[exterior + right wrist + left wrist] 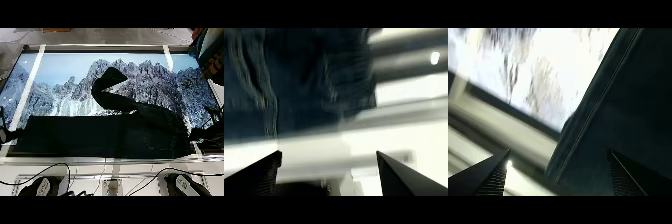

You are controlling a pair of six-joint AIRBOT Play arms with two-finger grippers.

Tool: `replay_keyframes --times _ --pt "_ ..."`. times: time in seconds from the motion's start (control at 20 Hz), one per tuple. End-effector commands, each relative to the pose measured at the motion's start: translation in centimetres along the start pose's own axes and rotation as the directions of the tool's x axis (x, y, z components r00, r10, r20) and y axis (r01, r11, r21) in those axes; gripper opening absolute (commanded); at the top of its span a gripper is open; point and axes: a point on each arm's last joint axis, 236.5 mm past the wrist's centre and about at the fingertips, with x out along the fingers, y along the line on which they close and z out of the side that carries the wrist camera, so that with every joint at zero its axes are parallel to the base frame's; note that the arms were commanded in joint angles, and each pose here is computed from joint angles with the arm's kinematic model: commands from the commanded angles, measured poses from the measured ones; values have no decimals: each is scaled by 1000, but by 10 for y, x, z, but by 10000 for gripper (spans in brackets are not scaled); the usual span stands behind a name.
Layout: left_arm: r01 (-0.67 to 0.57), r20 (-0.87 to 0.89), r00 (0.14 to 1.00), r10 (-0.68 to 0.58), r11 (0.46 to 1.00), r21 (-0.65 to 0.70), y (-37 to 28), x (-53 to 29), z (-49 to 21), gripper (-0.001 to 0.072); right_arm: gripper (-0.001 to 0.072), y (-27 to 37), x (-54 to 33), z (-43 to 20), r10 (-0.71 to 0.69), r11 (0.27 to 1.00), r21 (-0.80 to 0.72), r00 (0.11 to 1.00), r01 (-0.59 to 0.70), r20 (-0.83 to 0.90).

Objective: Fold the clothes and pants, and hang the long-sleeved shirts on hangers.

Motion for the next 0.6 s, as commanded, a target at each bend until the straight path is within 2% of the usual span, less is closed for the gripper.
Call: replay_keyframes --times 0.0,0.1,0.15,0.2,0.3,0.5,0.55 --pt "123 293 950 -108 992 -33 -37 -29 85 695 674 18 -19 55 75 996 18 970 -82 232" --pt "215 448 872 -198 976 13 -73 -63 132 693 673 43 -40 87 179 981 11 912 -196 369" --pt "271 501 828 -252 962 37 -95 -80 150 656 673 53 -51 103 218 969 7 874 -245 433" --pt "324 521 794 -312 943 70 -120 -95 162 579 673 57 -60 114 238 961 7 843 -275 483" --pt "387 503 754 -421 905 178 -174 -117 179 577 673 60 -70 128 250 953 8 803 -302 541" --pt "463 366 714 -598 794 394 -298 -157 201 585 673 55 -68 128 227 961 10 809 -276 543" --pt "467 341 699 -629 762 448 -329 -168 207 666 673 53 -68 128 218 964 11 813 -266 541"
